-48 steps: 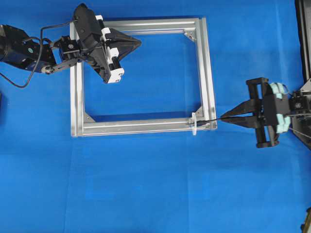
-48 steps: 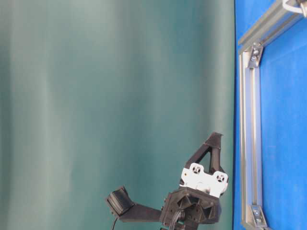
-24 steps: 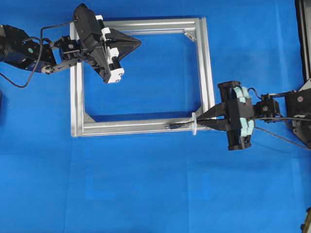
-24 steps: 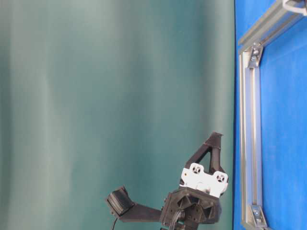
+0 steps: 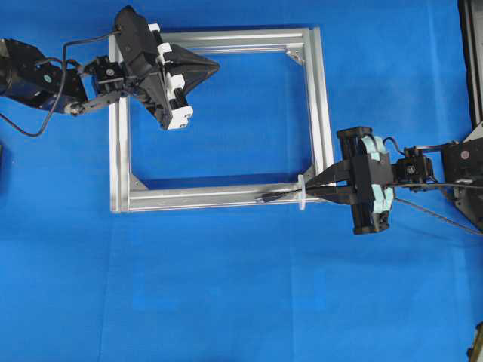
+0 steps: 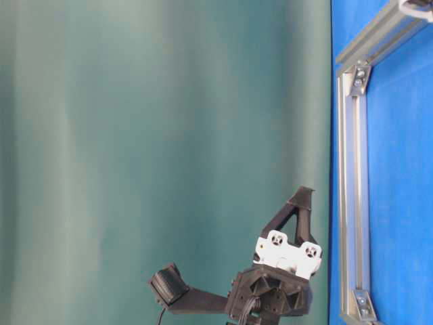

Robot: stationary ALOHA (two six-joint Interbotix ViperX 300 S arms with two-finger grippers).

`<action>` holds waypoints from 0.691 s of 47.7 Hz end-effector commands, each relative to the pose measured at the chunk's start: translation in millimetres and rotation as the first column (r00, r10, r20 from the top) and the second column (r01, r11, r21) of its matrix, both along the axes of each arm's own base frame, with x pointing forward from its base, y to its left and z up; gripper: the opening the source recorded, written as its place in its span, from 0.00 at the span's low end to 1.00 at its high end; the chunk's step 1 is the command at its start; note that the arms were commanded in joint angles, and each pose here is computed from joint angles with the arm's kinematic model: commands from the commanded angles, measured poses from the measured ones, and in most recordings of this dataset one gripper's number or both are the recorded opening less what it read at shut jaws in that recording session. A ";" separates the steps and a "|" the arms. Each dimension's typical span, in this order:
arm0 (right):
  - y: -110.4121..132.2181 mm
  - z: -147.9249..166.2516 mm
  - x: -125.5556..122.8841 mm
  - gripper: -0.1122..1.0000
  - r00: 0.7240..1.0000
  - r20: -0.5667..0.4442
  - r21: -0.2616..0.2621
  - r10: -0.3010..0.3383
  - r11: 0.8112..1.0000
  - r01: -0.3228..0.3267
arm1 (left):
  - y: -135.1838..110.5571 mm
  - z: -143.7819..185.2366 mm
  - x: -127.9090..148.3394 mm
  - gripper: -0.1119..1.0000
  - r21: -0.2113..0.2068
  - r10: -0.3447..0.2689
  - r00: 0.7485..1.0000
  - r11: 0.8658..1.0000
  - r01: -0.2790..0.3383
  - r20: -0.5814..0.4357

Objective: Insert the wire through the string loop located on the right side.
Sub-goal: 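Advance the right gripper left, feeding the cable through the loop, then move the left gripper down and right toward the cable tip past the loop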

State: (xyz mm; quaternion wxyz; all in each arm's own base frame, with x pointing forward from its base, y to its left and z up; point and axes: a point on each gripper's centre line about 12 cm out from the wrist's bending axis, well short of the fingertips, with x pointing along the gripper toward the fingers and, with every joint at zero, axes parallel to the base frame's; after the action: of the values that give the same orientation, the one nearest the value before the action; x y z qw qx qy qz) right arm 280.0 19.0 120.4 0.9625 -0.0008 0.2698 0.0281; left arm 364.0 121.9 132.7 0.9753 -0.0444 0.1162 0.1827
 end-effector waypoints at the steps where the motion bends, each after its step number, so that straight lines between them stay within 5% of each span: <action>1: 1.0 4.9 2.5 0.07 1.000 0.024 0.002 0.003 1.000 -0.003 | -6.9 16.0 4.3 0.10 0.011 -0.021 0.998 1.000 0.020 0.052; 15: 1.1 5.6 3.4 0.07 1.000 0.026 0.000 0.004 1.000 -0.004 | -54.5 12.4 12.9 0.10 -0.006 -0.142 0.989 0.990 0.143 0.042; 33: 1.1 5.7 3.5 0.07 1.000 0.028 -0.001 0.005 1.000 -0.005 | -129.9 11.6 18.3 0.10 -0.071 -0.317 0.946 0.944 0.321 0.061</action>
State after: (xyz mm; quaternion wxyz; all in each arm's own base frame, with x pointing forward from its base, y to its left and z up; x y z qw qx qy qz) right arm 279.5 19.4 120.0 0.9623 -0.0025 0.2705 0.0292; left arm 379.1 2.2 127.9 0.9886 -0.0692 0.1295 0.0322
